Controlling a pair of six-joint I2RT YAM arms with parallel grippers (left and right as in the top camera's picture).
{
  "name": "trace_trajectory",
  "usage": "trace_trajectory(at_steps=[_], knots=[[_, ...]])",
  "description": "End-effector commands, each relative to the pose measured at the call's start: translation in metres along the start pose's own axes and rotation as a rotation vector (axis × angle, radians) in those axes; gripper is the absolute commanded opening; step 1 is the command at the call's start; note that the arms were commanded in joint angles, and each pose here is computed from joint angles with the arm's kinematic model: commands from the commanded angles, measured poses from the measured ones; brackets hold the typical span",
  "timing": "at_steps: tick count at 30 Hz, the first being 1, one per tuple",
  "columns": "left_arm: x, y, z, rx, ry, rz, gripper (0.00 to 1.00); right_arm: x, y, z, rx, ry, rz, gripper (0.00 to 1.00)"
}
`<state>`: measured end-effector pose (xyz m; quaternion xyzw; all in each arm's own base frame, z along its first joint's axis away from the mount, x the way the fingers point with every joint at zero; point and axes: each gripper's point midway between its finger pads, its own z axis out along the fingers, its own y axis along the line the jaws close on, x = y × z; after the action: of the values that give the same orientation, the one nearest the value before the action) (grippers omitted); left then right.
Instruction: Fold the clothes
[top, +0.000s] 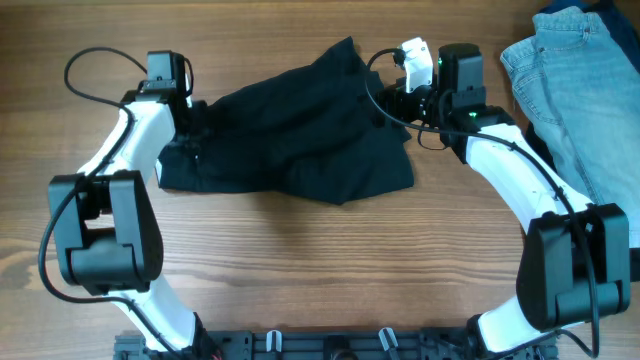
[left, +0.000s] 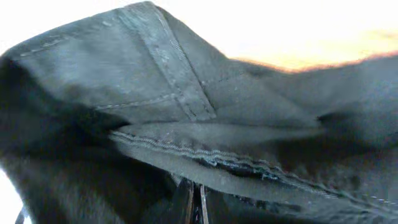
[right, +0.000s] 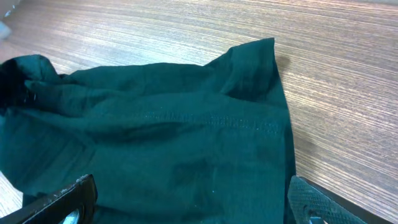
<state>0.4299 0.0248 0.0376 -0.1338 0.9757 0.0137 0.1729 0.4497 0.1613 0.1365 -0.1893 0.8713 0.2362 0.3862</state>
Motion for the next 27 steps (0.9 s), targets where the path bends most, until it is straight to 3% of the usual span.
trace_trajectory(at_steps=[1,8,15,16,17,18,23,27], knots=[[-0.05,-0.009,-0.032,0.034,-0.129,-0.041,0.04,-0.013,0.004,-0.006,-0.013,-0.031,-0.035,0.99],[-0.114,-0.005,-0.074,0.0,-0.33,-0.075,0.04,-0.012,0.004,-0.006,-0.013,-0.03,-0.034,0.99],[-0.123,-0.001,-0.04,-0.049,-0.346,-0.075,0.04,-0.012,0.004,-0.006,-0.013,-0.03,-0.034,0.99],[-0.122,0.0,-0.032,-0.055,-0.341,-0.074,0.25,-0.012,0.004,-0.006,-0.013,-0.03,-0.034,0.99],[-0.122,0.0,-0.021,-0.063,-0.334,-0.073,0.73,-0.013,0.004,-0.006,-0.013,-0.031,-0.034,0.99],[-0.12,0.001,-0.014,-0.07,-0.324,-0.07,1.0,-0.013,0.004,-0.006,-0.012,-0.031,-0.034,0.99],[-0.114,0.008,-0.037,-0.103,-0.312,-0.076,1.0,-0.023,-0.013,-0.007,0.087,-0.067,-0.071,0.99],[-0.105,0.006,-0.106,-0.074,-0.347,-0.129,1.0,-0.029,-0.029,0.004,0.141,-0.107,-0.107,0.99]])
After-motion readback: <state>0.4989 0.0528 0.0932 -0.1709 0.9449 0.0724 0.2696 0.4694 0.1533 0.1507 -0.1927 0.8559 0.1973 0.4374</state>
